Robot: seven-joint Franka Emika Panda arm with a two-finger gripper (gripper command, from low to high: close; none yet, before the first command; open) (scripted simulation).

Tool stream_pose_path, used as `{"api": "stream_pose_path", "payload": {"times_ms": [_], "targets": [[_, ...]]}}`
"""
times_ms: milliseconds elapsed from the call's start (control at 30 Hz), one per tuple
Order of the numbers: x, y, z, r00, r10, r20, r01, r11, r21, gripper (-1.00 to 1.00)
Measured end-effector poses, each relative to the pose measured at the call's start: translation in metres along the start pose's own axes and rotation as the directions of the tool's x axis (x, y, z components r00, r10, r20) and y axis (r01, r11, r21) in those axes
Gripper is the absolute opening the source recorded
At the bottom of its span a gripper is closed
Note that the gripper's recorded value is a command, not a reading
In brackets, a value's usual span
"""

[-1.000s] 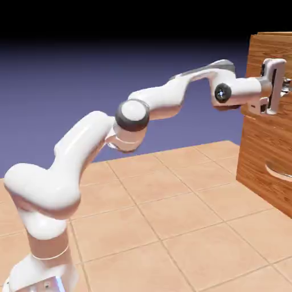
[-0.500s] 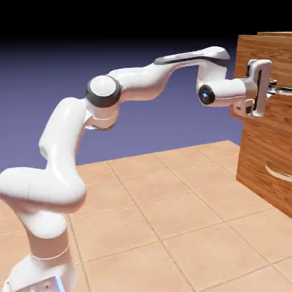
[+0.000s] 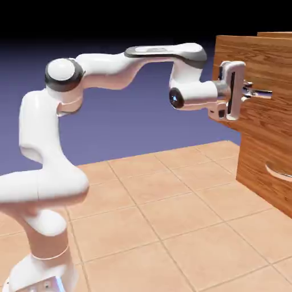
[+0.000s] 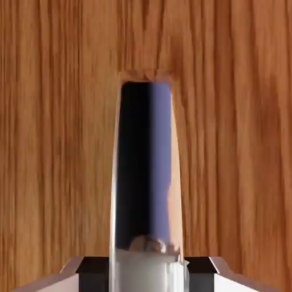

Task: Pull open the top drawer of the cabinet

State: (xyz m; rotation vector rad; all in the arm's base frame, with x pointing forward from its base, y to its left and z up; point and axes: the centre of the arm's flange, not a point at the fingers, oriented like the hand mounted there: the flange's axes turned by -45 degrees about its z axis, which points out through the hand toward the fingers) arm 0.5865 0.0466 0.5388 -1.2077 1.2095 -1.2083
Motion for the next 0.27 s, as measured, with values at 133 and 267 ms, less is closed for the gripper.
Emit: {"api": "stream_pose_path", "payload": {"times_ms": [133,267], "targets": [[0.000,0.000,-0.033,1.000,0.000,0.000,0.000,1.000,0.000,-1.00],[0.000,0.000,-0.047,1.000,-0.002,0.000,0.002,1.000,-0.001,1.00]]}}
